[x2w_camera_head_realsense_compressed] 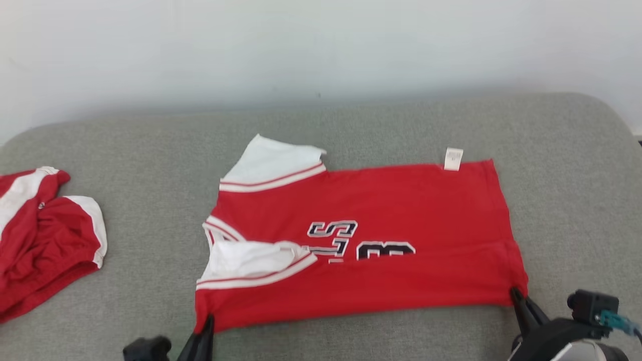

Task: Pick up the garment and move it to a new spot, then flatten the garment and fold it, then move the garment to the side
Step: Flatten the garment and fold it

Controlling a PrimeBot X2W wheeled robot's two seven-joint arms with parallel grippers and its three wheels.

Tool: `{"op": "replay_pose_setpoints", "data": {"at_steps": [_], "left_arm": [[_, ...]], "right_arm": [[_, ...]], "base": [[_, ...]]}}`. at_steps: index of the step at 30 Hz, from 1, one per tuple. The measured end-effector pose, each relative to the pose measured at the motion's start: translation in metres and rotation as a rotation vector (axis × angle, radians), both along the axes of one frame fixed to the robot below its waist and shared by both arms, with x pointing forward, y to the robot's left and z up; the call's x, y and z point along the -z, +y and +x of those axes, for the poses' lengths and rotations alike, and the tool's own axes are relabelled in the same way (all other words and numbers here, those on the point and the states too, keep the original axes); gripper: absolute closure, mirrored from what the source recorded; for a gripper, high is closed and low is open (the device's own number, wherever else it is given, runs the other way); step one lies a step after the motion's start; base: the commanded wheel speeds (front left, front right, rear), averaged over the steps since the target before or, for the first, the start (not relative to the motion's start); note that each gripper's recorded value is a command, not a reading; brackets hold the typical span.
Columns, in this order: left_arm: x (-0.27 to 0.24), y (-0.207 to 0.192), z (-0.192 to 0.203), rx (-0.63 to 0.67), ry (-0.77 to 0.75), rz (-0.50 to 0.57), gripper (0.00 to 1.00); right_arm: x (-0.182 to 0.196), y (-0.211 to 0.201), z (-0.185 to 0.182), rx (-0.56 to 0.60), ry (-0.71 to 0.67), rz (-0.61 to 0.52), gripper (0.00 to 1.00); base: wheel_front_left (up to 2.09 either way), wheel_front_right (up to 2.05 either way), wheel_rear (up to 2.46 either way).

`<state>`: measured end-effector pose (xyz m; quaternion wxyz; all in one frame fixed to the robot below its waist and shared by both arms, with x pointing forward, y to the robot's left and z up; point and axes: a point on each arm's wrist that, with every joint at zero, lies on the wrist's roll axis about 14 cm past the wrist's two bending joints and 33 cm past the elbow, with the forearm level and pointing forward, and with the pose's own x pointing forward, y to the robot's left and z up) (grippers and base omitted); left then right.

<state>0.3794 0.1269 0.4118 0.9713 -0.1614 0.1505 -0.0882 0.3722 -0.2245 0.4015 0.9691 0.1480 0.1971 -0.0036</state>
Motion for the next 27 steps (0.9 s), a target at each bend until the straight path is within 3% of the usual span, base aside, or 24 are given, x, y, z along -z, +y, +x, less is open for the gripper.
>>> {"op": "replay_pose_setpoints", "data": {"at_steps": [8, 9, 10, 11, 12, 13, 27], "left_arm": [[0.002, 0.013, -0.034, -0.077, 0.016, -0.035, 1.0], [0.002, 0.012, -0.037, -0.078, 0.018, -0.037, 0.82], [0.003, 0.012, -0.038, -0.079, 0.019, -0.039, 0.82], [0.003, 0.011, -0.039, -0.078, 0.019, -0.039, 0.63], [0.002, 0.011, -0.039, -0.078, 0.015, -0.034, 0.03], [0.0, 0.011, -0.039, -0.078, 0.008, -0.03, 0.0], [-0.08, 0.044, -0.015, -0.186, -0.272, 0.021, 0.0]], "right_arm": [[0.002, 0.001, -0.024, -0.002, 0.022, 0.017, 1.0], [0.003, 0.001, -0.026, 0.002, 0.026, 0.022, 1.0], [0.003, 0.001, -0.028, 0.003, 0.03, 0.022, 1.0], [0.004, 0.001, -0.03, 0.006, 0.033, 0.022, 0.87], [0.002, 0.001, -0.031, 0.009, 0.027, 0.02, 0.23], [0.0, 0.002, -0.032, 0.009, 0.02, 0.018, 0.0], [-0.079, 0.007, -0.019, 0.005, -0.299, -0.072, 0.0]], "base": [[0.0, 0.0, 0.0], [0.0, 0.0, 0.0], [0.0, 0.0, 0.0], [0.0, 0.0, 0.0], [0.0, 0.0, 0.0], [0.0, 0.0, 0.0], [0.0, 0.0, 0.0]]}}
